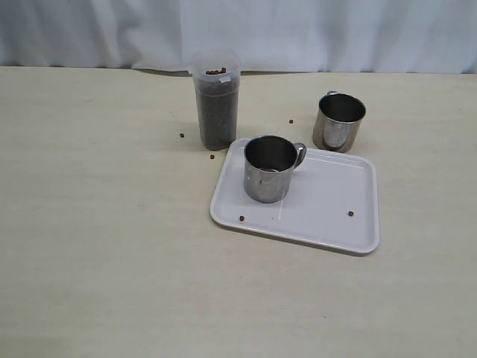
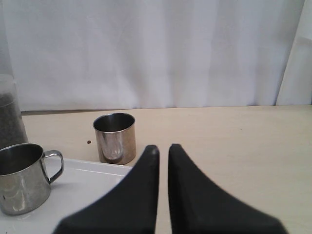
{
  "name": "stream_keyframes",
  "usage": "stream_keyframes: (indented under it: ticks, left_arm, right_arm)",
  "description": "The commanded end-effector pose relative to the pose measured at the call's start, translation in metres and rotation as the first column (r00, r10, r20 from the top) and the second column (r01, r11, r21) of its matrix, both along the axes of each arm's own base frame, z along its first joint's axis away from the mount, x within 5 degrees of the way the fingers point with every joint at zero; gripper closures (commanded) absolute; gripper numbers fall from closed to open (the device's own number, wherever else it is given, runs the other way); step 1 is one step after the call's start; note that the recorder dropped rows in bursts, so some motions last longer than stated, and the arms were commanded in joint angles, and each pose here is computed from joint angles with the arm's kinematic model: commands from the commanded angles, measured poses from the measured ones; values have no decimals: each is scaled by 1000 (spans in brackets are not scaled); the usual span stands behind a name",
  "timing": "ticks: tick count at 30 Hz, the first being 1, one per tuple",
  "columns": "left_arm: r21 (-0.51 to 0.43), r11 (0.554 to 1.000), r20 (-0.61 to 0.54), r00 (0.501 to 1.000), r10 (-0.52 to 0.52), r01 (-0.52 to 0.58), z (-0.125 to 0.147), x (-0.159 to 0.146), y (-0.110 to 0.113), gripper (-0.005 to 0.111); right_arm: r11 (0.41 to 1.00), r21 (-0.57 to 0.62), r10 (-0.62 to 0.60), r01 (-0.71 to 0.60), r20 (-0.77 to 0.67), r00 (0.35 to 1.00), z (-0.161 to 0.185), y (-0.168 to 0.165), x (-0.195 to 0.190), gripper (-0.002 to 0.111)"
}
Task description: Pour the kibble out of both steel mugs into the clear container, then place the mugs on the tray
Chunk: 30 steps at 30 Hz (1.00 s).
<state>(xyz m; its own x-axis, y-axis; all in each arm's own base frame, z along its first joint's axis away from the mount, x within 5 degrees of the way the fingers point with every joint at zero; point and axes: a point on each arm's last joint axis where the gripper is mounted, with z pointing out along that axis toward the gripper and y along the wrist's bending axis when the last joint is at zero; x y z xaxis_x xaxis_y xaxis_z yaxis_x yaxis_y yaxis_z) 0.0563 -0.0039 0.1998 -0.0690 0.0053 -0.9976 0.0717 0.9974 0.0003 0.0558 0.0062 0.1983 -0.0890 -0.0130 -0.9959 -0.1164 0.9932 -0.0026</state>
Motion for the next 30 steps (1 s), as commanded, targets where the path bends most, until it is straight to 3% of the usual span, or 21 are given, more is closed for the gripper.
stream_keyframes:
  ticks: [1,17,22,27,30]
  left_arm:
    - [-10,1000,16,1000,-8,8,1,0,-1,107]
    - [-10,1000,16,1000,-8,8,1,0,-1,107]
    - [-10,1000,16,1000,-8,8,1,0,-1,107]
    - [-10,1000,16,1000,-8,8,1,0,-1,107]
    - [-10,1000,16,1000,-8,8,1,0,-1,107]
  right_arm:
    - [1000,0,4,-4,0,1000,-1,0,0,103]
    - [1000,0,4,-4,0,1000,-1,0,0,103]
    - [991,-135,12,-3,65,998,3,0,0,103]
    - [991,-135,30,-1,214,976,17,1,0,103]
    - [955,-292,64,39,336,940,27,3,-2,103]
